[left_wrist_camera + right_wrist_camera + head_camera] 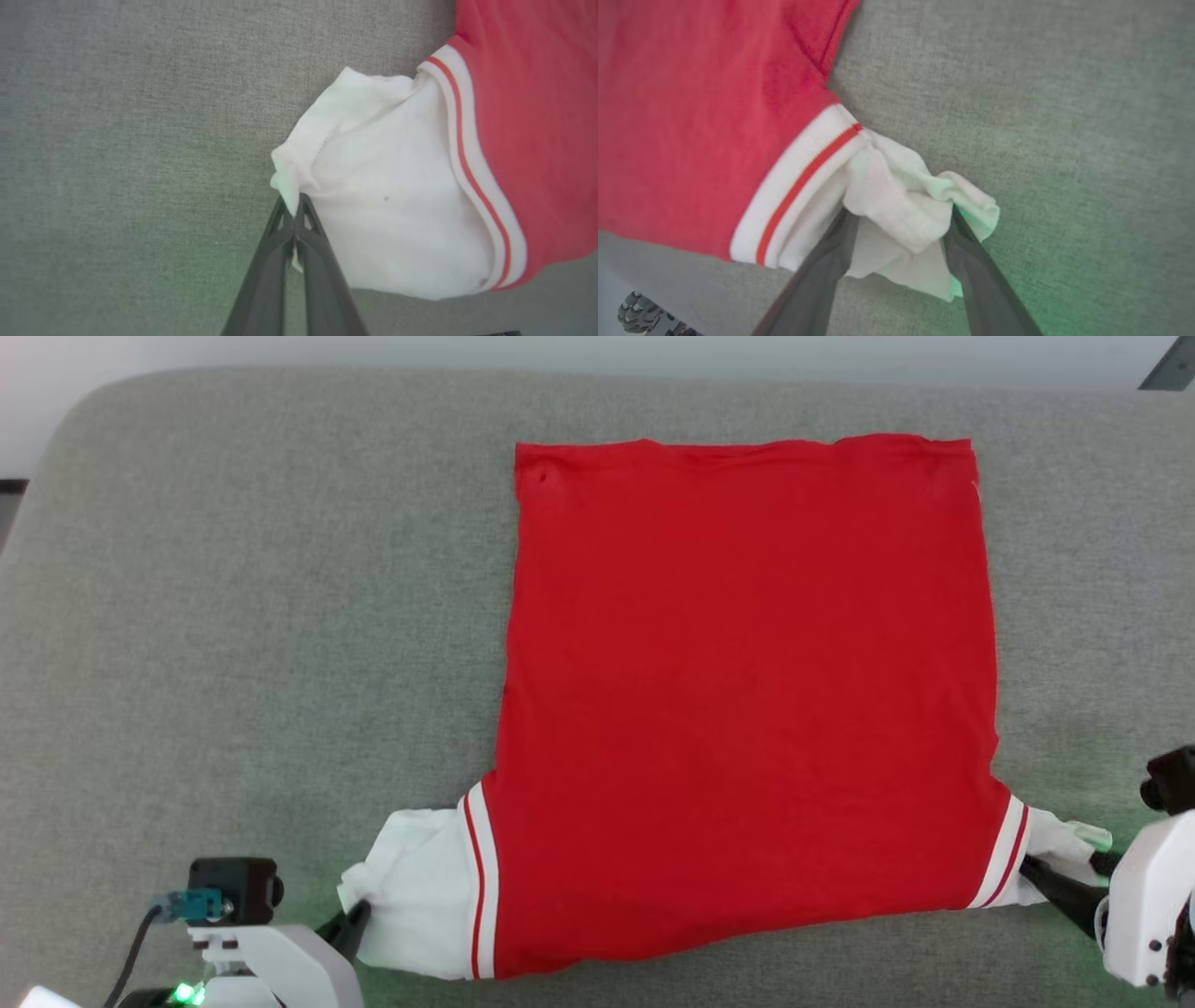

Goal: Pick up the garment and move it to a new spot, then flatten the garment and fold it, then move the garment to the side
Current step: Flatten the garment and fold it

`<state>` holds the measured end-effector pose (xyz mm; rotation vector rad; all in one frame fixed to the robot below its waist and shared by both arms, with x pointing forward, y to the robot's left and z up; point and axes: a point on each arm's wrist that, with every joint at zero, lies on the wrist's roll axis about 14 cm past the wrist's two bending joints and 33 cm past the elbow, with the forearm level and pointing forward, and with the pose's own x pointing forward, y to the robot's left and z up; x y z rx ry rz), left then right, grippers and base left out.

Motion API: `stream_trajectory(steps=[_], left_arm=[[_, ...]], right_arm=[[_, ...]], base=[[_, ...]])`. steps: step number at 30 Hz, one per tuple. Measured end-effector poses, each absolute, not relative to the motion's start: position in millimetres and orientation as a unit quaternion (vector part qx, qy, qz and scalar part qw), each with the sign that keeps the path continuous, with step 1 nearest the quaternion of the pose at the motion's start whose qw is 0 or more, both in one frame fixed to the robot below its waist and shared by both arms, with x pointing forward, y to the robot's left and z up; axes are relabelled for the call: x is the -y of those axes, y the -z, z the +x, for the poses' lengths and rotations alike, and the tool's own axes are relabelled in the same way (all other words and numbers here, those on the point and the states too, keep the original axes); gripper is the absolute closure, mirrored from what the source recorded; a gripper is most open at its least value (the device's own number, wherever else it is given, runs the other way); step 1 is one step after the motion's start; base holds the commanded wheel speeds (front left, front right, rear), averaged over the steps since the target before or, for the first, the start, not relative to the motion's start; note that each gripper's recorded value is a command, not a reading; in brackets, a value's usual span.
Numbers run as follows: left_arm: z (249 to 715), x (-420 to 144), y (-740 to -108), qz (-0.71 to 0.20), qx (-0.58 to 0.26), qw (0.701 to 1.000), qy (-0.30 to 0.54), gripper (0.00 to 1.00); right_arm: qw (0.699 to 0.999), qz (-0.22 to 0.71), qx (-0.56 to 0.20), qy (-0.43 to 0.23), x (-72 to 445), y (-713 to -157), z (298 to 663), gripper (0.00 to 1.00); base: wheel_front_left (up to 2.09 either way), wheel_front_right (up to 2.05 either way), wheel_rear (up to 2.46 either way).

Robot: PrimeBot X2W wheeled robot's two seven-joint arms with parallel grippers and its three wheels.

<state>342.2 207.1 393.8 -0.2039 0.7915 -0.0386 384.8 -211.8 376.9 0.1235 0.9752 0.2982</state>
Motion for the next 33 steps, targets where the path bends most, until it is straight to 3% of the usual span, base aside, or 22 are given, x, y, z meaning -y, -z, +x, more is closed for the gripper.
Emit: stream_trajectory(steps=[4,11,14,19,26,33], left_arm=[[346.7,-206.3,-393.3,-0.099,-0.378,0.92,0.02,1.0],[353.5,-202.7,-393.2,-0.1,-0.368,0.924,0.025,1.0],[359.4,-197.8,-392.1,-0.104,-0.363,0.925,0.03,1.0],[369.0,-190.6,-391.2,-0.109,-0.355,0.928,0.041,1.0],[372.6,-192.3,-388.6,-0.11,-0.353,0.928,0.04,1.0],[369.9,-197.9,-386.9,-0.114,-0.352,0.928,0.031,1.0]], right_arm=[[0.883,0.054,-0.442,-0.149,211.6,-395.5,401.4,0.0],[0.934,0.045,-0.324,-0.144,212.9,-459.0,462.3,0.0],[0.961,0.025,-0.24,-0.138,205.9,-493.3,507.7,0.0],[0.971,0.003,-0.202,-0.127,199.2,-496.5,556.9,0.0],[0.968,-0.006,-0.225,-0.106,195.6,-472.2,603.7,0.0],[0.948,0.011,-0.305,-0.086,186.7,-437.0,637.1,0.0]], base=[[0.0,0.0,0.0],[0.0,0.0,0.0],[0.0,0.0,0.0],[0.0,0.0,0.0],[0.0,0.0,0.0],[0.0,0.0,0.0]])
